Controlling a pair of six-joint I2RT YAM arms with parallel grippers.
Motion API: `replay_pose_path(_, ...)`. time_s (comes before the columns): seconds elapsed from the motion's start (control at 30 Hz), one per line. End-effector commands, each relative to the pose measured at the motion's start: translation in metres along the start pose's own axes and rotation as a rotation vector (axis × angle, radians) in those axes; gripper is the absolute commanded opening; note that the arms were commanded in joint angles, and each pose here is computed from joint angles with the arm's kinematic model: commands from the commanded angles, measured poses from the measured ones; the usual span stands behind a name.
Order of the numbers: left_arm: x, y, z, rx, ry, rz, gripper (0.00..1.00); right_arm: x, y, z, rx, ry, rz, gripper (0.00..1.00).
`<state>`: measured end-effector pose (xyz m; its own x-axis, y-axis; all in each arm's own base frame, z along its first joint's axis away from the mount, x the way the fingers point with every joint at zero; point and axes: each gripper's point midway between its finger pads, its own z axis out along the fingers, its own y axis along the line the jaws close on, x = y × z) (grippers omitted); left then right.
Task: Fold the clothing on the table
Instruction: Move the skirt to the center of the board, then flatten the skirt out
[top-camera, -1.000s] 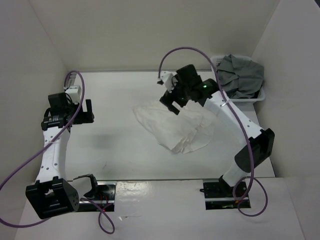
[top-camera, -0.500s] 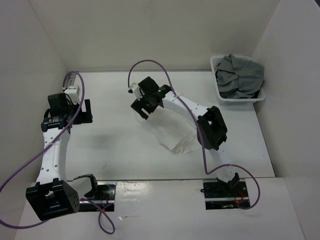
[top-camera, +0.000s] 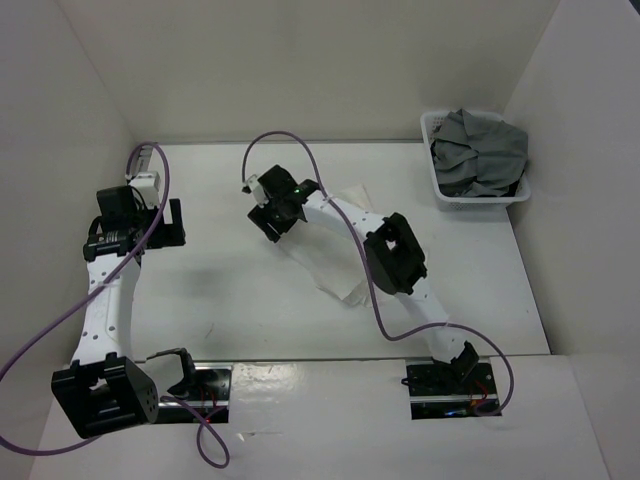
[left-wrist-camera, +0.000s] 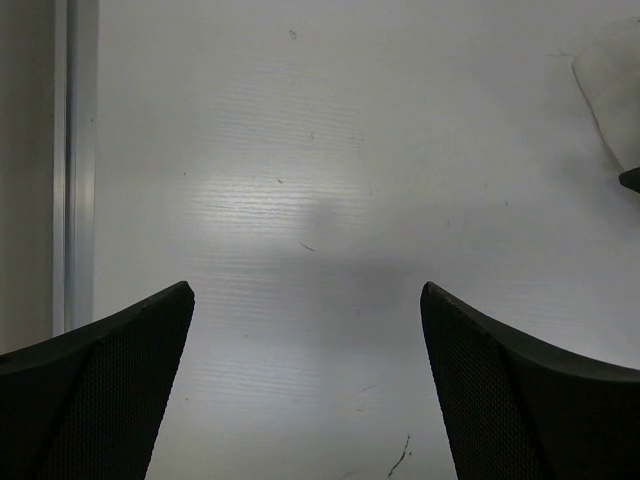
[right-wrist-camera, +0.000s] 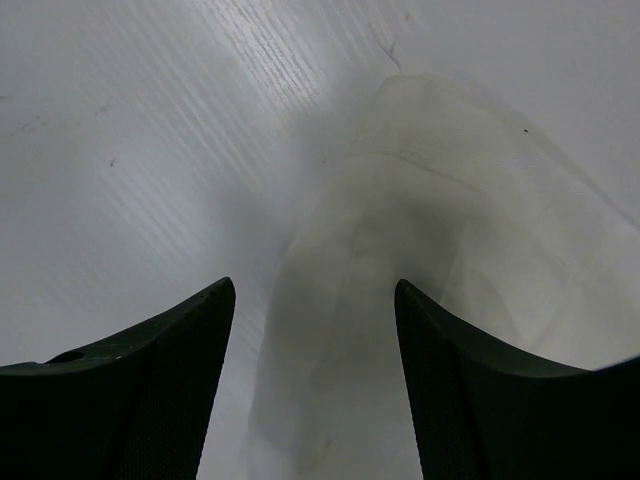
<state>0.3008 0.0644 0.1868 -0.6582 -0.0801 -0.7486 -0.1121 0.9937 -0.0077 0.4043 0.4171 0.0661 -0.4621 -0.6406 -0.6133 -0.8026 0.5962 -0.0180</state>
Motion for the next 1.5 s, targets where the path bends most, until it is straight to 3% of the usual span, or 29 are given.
replay_pose_path(0.0, -0.003, 0.0, 0.002, -0.003, -0.016, -0.007, 1.0, -0.025, -0.005, 0.005, 0.03, -0.062, 0.013, 0.7)
replay_pose_path(0.17, -0.003, -0.001, 0.002, 0.006, -0.017, -0.007, 1.0, -0.029, -0.006, 0.016, 0.027, -0.035, 0.015, 0.69)
replay_pose_path(0.2, -0.003, -0.001, 0.002, 0.006, -0.017, -0.007, 1.0, -0.047, -0.008, 0.009, 0.031, -0.074, 0.012, 0.69)
replay_pose_path(0.27, -0.003, -0.001, 0.002, 0.006, -0.017, -0.007, 1.0, -0.03, -0.005, 0.025, 0.015, -0.009, 0.016, 0.67)
replay_pose_path(0.3, -0.003, -0.001, 0.002, 0.006, -0.017, -0.007, 1.0, -0.055, -0.007, 0.014, 0.022, -0.072, 0.012, 0.67)
replay_pose_path(0.37, -0.003, -0.001, 0.002, 0.006, -0.017, -0.007, 1.0, -0.032, -0.005, 0.044, 0.006, -0.013, 0.016, 0.64)
replay_pose_path(0.4, -0.003, -0.001, 0.002, 0.006, -0.017, -0.007, 1.0, -0.045, -0.006, 0.031, 0.01, -0.052, 0.013, 0.64)
replay_pose_path(0.57, 0.0, -0.001, 0.004, 0.007, -0.008, -0.008, 1.0, -0.032, 0.002, 0.037, -0.003, -0.009, 0.009, 0.62)
replay_pose_path(0.77, 0.002, -0.003, 0.006, 0.017, 0.001, -0.009, 1.0, -0.042, -0.006, 0.018, 0.042, -0.021, 0.019, 0.66)
replay_pose_path(1.03, 0.002, -0.003, 0.006, 0.017, 0.001, -0.009, 1.0, -0.029, -0.011, 0.031, 0.074, 0.017, 0.021, 0.66)
replay_pose_path(1.2, 0.002, -0.003, 0.006, 0.017, 0.001, -0.009, 1.0, -0.024, -0.013, 0.035, 0.082, 0.028, 0.021, 0.55)
replay_pose_path(1.33, 0.002, -0.003, 0.006, 0.017, 0.001, -0.009, 1.0, -0.024, -0.013, 0.035, 0.082, 0.028, 0.021, 0.4)
replay_pose_path(1.47, 0.002, -0.003, 0.006, 0.017, 0.001, -0.009, 1.0, -0.024, -0.014, 0.035, 0.091, 0.029, 0.021, 0.39)
